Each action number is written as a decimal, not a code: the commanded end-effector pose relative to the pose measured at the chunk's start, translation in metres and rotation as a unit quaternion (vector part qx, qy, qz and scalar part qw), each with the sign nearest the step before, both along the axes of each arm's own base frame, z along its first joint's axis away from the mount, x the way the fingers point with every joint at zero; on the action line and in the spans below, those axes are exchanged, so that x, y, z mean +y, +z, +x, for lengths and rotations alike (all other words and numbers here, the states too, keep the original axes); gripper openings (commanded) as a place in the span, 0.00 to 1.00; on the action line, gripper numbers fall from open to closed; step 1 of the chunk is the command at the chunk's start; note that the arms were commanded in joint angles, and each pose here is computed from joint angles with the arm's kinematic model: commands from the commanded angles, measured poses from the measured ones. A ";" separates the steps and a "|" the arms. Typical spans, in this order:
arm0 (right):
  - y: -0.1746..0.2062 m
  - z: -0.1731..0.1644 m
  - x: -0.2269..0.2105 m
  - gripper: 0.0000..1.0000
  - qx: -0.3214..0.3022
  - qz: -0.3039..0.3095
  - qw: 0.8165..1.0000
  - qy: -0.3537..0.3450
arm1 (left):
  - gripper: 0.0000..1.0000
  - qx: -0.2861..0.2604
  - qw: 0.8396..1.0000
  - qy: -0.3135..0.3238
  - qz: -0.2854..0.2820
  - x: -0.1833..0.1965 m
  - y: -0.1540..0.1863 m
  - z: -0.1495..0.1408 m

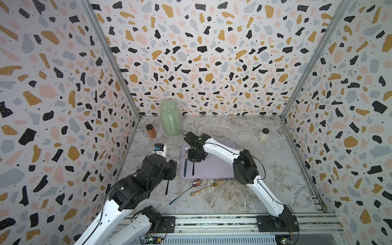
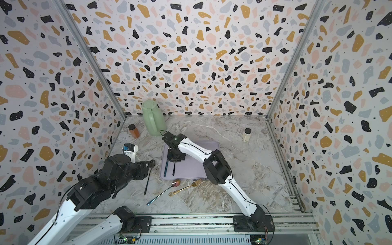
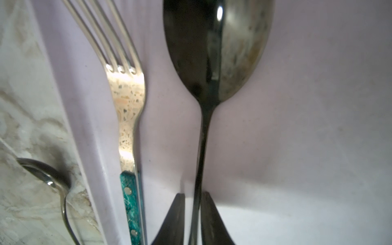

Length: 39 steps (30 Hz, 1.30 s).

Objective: Set the spoon and fork side by side
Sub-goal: Place the spoon on the tray.

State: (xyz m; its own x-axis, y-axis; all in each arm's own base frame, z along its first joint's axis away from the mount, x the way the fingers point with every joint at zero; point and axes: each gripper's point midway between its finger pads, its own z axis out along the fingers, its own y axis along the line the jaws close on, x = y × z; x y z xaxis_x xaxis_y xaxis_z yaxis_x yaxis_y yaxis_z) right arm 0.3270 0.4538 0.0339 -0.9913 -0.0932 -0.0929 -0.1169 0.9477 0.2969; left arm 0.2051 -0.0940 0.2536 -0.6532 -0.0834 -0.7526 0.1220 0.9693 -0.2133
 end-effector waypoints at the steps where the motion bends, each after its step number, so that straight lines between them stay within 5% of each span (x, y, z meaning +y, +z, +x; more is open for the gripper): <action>1: 0.006 0.000 0.003 0.20 -0.008 0.000 1.000 0.001 | 0.59 -0.007 1.000 0.000 0.001 0.000 0.001 0.002; 9: -0.007 0.005 -0.011 0.17 -0.027 -0.042 0.999 0.005 | 0.60 -0.009 1.000 -0.011 -0.004 -0.004 0.000 0.002; 27: -0.008 -0.010 0.012 0.15 -0.024 -0.017 0.999 0.021 | 0.60 -0.005 1.000 -0.019 -0.004 -0.008 -0.001 0.003; 39: 0.081 0.011 -0.015 0.25 -0.080 0.022 0.997 0.007 | 0.61 0.017 1.000 -0.013 -0.005 -0.011 -0.017 0.005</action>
